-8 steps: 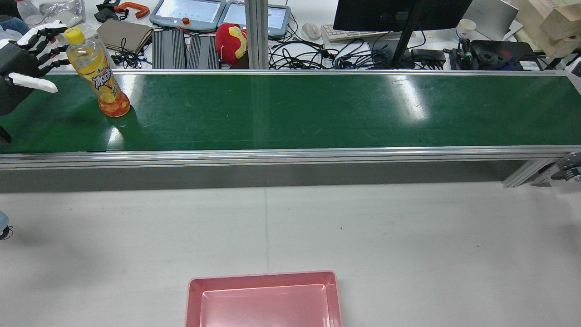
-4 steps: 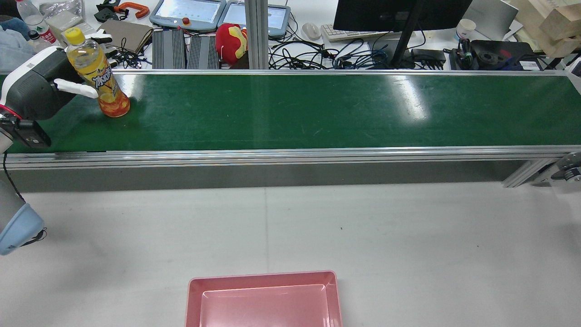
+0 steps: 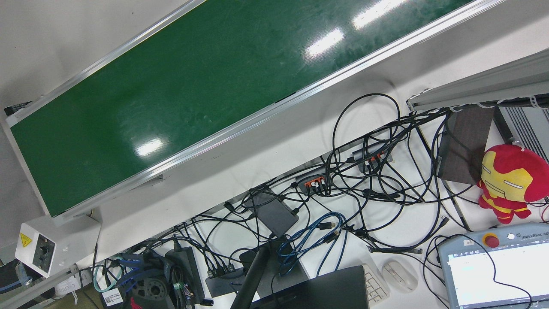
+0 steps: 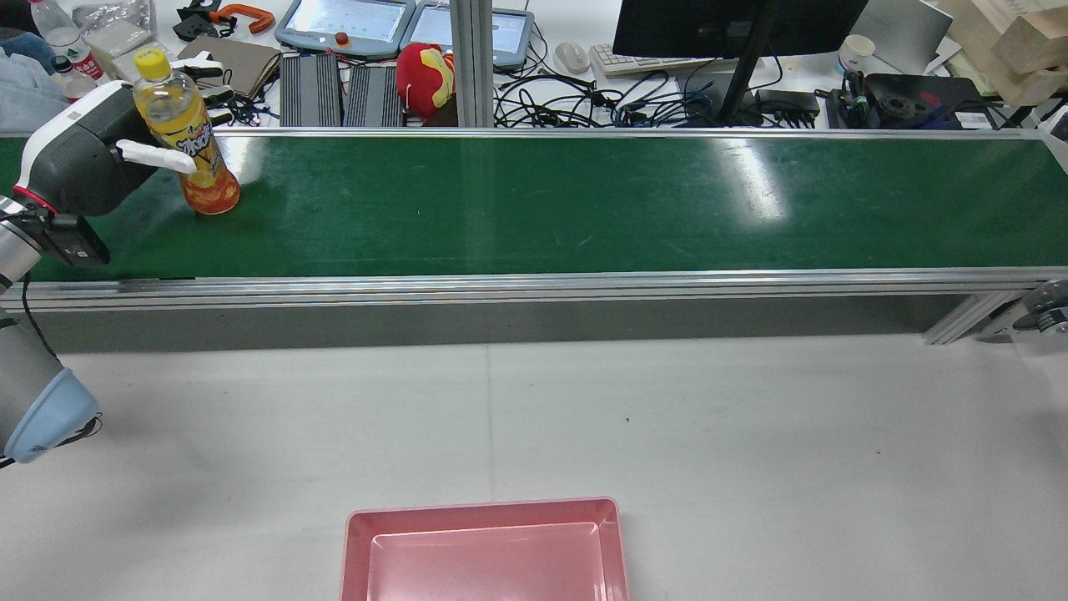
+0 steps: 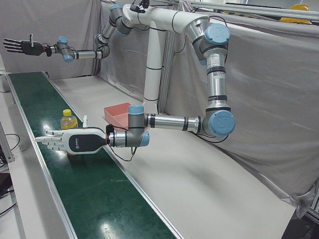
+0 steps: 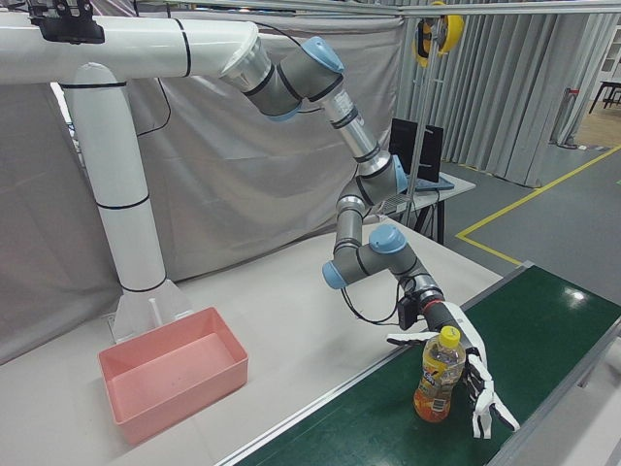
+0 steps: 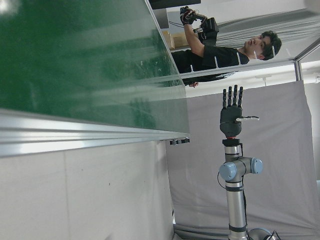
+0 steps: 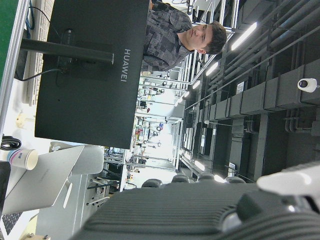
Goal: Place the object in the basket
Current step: 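Close the left hand around the bottle and lift it off the belt, then carry the bottle with the left hand toward the pink tray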
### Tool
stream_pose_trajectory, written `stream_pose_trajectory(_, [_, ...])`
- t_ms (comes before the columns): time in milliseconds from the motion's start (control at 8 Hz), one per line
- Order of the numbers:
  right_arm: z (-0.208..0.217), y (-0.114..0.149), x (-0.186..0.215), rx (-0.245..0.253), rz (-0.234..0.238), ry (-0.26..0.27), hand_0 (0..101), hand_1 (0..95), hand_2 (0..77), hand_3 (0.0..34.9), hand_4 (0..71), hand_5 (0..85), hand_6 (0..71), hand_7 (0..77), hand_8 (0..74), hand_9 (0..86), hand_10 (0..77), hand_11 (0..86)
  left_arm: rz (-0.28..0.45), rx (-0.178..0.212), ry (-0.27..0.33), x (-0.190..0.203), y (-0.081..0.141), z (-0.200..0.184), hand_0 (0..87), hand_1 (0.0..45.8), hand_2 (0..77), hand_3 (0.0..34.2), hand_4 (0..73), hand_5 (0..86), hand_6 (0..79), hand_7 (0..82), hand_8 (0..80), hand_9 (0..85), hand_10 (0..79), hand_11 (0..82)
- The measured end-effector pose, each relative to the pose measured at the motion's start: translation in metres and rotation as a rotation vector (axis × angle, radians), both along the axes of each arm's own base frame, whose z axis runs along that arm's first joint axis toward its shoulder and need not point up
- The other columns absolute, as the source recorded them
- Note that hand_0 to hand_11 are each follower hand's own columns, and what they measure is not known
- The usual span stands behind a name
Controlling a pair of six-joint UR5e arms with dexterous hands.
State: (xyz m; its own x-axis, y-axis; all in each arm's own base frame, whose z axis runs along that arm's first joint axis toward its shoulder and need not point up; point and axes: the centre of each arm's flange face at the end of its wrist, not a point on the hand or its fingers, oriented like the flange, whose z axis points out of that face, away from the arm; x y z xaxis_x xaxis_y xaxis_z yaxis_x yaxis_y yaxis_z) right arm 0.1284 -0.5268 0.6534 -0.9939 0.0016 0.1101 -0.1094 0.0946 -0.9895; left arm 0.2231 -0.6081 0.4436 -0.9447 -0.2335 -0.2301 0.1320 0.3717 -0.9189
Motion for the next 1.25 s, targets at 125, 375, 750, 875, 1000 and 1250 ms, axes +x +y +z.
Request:
stream_pose_trajectory(125, [0.0,0.0,0.0,0.0,0.0,0.0,0,0.0,0.0,0.2,0.0,0.0,0.0,0.5,0.0,0.0,0.0,0.0,-0.02,-0.024,0.002,-0.002,0.0,0.002,52.0,12.5,0.5,0.2,9.8,44.7,4.4,8.7,16.9,21.3,21.8,32.2])
stream_pose_trajectory(375, [0.0,0.0,0.0,0.0,-0.001,0.0,0,0.0,0.0,0.2,0.0,0.0,0.0,0.5,0.0,0.0,0.0,0.0,-0.052,-0.059,-0.002,-0.006,0.001,0.004,58.7,5.4,24.5,0.0,33.3,65.4,35.5,32.2,49.6,57.8,41.5,58.9])
stream_pose_trajectory(750, [0.0,0.0,0.0,0.0,-0.001,0.0,0,0.0,0.0,0.2,0.0,0.0,0.0,0.5,0.0,0.0,0.0,0.0,-0.056,-0.065,-0.003,-0.006,0.001,-0.002,54.8,3.3,36.5,0.0,36.0,68.7,56.7,51.8,70.4,72.0,63.8,70.9])
stream_pose_trajectory(875, [0.0,0.0,0.0,0.0,0.0,0.0,0,0.0,0.0,0.2,0.0,0.0,0.0,0.5,0.0,0.0,0.0,0.0,-0.055,-0.06,-0.001,-0.004,-0.001,-0.011,53.0,2.7,38.7,0.0,36.5,69.8,58.4,55.1,70.4,68.7,69.3,69.3])
stream_pose_trajectory(1000, [0.0,0.0,0.0,0.0,0.0,0.0,0,0.0,0.0,0.2,0.0,0.0,0.0,0.5,0.0,0.0,0.0,0.0,-0.052,-0.051,0.003,-0.003,-0.002,-0.024,53.0,2.7,38.7,0.0,36.5,69.8,58.4,55.1,70.4,68.7,69.3,69.3])
stream_pose_trajectory(1250, [0.0,0.0,0.0,0.0,0.0,0.0,0,0.0,0.0,0.2,0.0,0.0,0.0,0.5,0.0,0.0,0.0,0.0,0.001,-0.018,0.017,0.011,0.017,-0.071,52.9,2.7,38.7,0.0,37.1,69.8,55.6,52.9,69.3,72.0,73.1,75.3])
